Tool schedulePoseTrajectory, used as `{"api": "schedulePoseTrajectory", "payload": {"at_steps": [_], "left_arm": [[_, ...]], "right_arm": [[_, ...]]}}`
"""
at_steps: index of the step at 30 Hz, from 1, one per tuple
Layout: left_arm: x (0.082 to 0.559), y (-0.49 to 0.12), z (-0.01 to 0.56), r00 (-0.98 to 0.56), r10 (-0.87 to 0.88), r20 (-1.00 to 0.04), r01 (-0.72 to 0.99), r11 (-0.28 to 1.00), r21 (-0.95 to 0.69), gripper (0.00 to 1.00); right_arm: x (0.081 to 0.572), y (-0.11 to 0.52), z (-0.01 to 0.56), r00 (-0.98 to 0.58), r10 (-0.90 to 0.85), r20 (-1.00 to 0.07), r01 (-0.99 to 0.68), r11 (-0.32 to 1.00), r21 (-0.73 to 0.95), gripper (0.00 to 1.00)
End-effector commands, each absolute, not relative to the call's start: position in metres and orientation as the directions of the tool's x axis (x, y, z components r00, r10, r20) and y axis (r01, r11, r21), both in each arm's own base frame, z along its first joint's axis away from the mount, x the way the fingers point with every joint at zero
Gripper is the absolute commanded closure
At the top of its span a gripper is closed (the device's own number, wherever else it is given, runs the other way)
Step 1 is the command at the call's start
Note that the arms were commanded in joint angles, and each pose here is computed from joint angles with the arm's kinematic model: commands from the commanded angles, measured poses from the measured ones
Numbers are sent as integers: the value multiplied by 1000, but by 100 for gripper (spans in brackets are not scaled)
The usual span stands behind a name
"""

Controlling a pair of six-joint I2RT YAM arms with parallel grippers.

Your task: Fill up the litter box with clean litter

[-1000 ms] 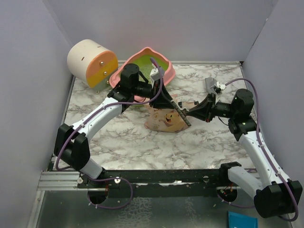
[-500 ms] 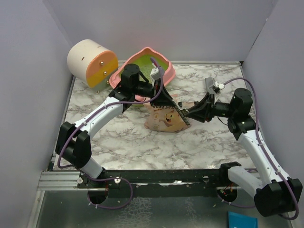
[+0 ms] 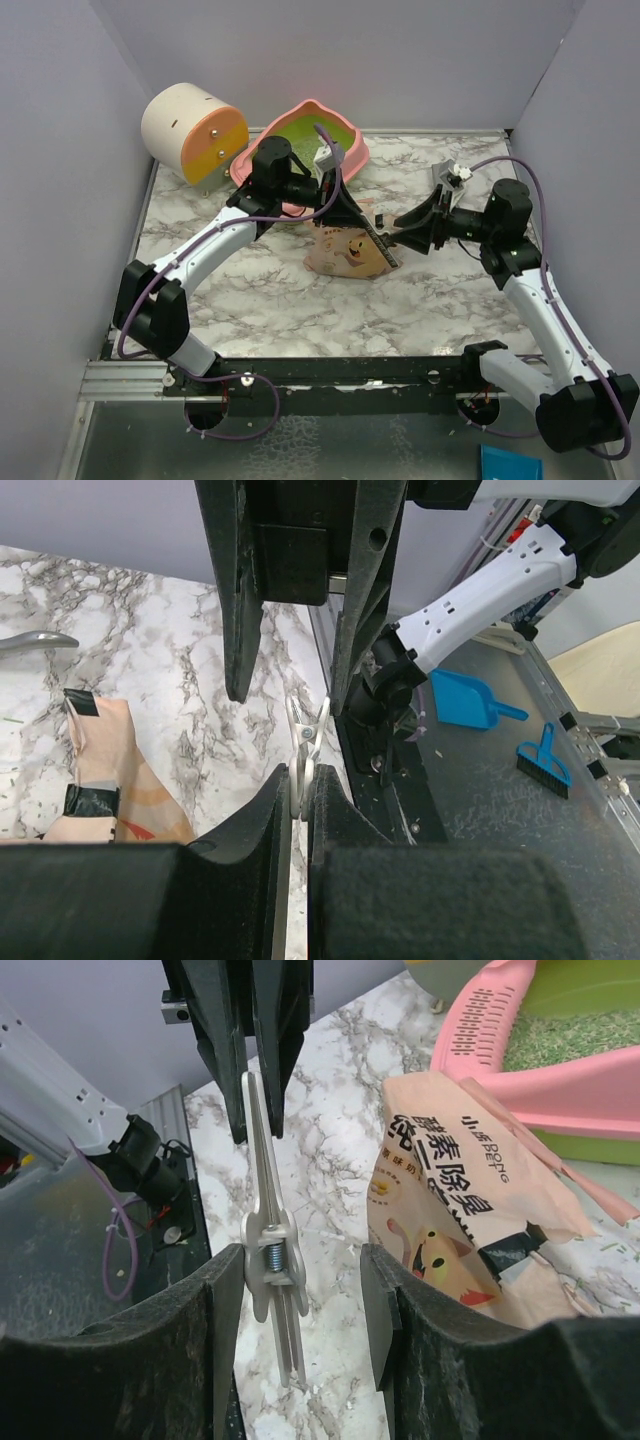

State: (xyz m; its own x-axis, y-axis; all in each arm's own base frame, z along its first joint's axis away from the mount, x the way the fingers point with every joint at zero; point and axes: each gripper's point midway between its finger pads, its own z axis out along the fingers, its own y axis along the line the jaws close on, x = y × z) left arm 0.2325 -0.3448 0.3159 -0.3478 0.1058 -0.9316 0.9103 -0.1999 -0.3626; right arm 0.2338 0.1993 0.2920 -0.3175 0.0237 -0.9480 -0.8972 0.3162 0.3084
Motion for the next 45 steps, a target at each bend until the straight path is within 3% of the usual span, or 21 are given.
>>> {"api": "schedulePoseTrajectory", "payload": {"at_steps": [1,8,16,18,21,23,24,26,31,34,40,45], "left_arm": [[214,-337,335,-285,84,-955,918,-263,-297,100],[221,-341,336,-292,81,-953,920,-249,-303,100],[226,-344,337,-307,80,-948,918,-237,-318,100],[228,-345,336,-310,84,-947,919,-230,-321,100],[236,-346,326,-304,106,-947,932,-173,-318,90],[252,-344,314,-279,139,-950,955,-64,-289,73],[260,-343,316,-249,150,-957,967,-14,-253,72],[279,-337,312,-212,182,-960,975,110,-194,58],[309,-314,305,-108,263,-959,951,310,-22,53],[323,-301,293,-74,325,-943,920,386,61,54],[329,-300,274,4,390,-921,930,338,147,53],[314,-318,254,79,359,-930,974,170,149,49]], "right_arm": [[239,199,295,-307,18,-952,-896,331,295,50],[232,201,294,-312,19,-950,-908,290,304,55],[226,205,294,-329,10,-944,-919,225,323,99],[228,205,294,-332,10,-943,-917,233,325,99],[238,203,294,-340,10,-941,-899,289,328,99],[249,200,294,-333,-1,-943,-886,343,312,99],[255,198,294,-331,-8,-944,-876,373,304,99],[268,193,295,-329,-25,-944,-855,433,286,99],[306,173,300,-264,-115,-958,-788,598,146,99],[315,168,311,-153,-209,-966,-789,615,-8,99],[313,173,319,153,-429,-890,-787,492,-372,99],[319,169,293,147,-542,-828,-803,423,-420,99]]}}
